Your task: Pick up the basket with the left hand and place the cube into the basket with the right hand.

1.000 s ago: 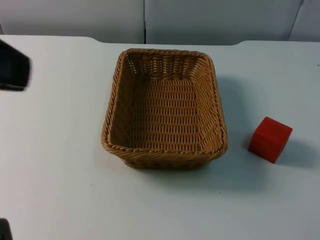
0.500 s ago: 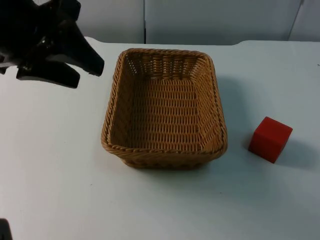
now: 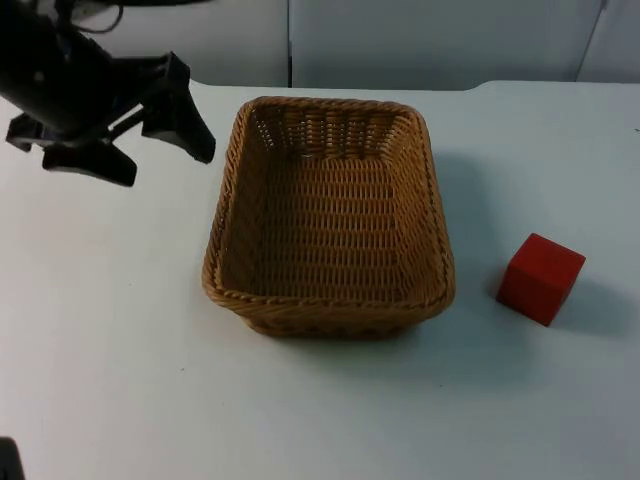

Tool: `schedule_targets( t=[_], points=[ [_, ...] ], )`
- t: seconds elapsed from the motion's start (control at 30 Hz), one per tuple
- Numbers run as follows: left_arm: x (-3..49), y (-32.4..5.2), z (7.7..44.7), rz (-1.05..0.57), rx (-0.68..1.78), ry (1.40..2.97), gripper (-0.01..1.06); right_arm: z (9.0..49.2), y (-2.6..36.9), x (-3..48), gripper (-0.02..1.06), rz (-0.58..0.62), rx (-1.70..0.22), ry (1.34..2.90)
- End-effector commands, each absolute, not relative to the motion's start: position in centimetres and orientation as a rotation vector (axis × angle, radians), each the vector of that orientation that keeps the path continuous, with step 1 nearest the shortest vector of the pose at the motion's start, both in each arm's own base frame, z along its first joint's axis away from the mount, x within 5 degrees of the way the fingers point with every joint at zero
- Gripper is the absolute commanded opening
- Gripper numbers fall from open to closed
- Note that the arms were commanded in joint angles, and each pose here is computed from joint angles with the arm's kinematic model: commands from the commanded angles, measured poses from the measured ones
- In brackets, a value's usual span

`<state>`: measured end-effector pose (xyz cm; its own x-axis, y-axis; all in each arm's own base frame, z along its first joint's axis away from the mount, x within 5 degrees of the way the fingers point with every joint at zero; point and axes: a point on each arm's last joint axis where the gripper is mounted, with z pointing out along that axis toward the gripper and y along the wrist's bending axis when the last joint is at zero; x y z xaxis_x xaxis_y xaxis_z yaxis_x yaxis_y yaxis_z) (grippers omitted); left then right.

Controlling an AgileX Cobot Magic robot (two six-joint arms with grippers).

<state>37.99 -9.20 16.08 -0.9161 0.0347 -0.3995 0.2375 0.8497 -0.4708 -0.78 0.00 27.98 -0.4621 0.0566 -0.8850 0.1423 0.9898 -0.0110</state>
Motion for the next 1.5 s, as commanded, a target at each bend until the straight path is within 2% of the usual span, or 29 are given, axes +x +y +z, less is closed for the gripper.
schedule_targets(
  t=[0.0, 0.13, 0.27, 0.5, 0.57, 0.63, 0.67, 0.7, 0.73, 0.77, 0.87, 1.0, 1.1, 1.33, 1.47],
  points=[
    [38.5, -9.4, 14.9, -0.769, 0.207, 2.683, 0.81, 27.9, -0.1, -0.7, 0.00, -0.113, 0.147, 2.043],
    [38.9, -10.0, 13.3, -0.799, 0.228, 2.721, 0.81, 27.9, -0.1, -0.7, 0.00, -0.113, 0.147, 2.043],
    [39.2, -13.4, 12.6, -0.834, 0.349, 2.723, 0.81, 27.9, -0.1, -0.7, 0.00, -0.113, 0.147, 2.043],
    [40.0, -16.1, 12.0, -0.825, 0.425, 2.696, 0.81, 27.9, -0.1, -0.7, 0.00, -0.113, 0.147, 2.043],
    [40.4, -16.4, 11.5, -0.819, 0.429, 2.695, 0.77, 27.9, -0.1, -0.7, 0.00, -0.113, 0.147, 2.043],
    [40.7, -16.3, 10.9, -0.778, 0.401, 2.684, 0.59, 27.9, -0.1, -0.7, 0.00, -0.113, 0.147, 2.043],
    [40.7, -16.3, 10.9, -0.778, 0.401, 2.684, 0.59, 27.9, -0.1, -0.7, 0.00, -0.113, 0.147, 2.043],
    [40.9, -16.2, 10.8, -0.756, 0.385, 2.675, 0.44, 27.9, -0.1, -0.7, 0.00, -0.113, 0.147, 2.043],
    [41.2, -16.0, 10.8, -0.730, 0.367, 2.661, 0.19, 27.9, -0.1, -0.7, 0.00, -0.113, 0.147, 2.043],
    [41.5, -15.7, 10.8, -0.711, 0.348, 2.650, -0.01, 27.9, -0.1, -0.7, 0.00, -0.113, 0.147, 2.043],
    [42.2, -15.3, 11.8, -0.749, 0.285, 2.637, 0.00, 27.9, -0.1, -0.7, 0.00, -0.113, 0.147, 2.043],
    [43.9, -13.9, 17.2, -0.961, 0.282, 2.619, 0.00, 27.9, -0.1, -0.7, 0.00, -0.113, 0.147, 2.043],
    [44.3, -12.2, 18.9, -0.998, 0.231, 2.612, 0.00, 27.9, -0.1, -0.7, 0.00, -0.113, 0.147, 2.043],
    [43.8, -8.8, 19.3, -1.050, 0.171, 2.688, 0.00, 27.9, -0.1, -0.7, 0.00, -0.113, 0.147, 2.043],
    [43.7, -9.1, 19.3, -1.062, 0.150, 2.697, 0.00, 27.9, -0.1, -0.7, 0.00, -0.113, 0.147, 2.043]
  ],
)
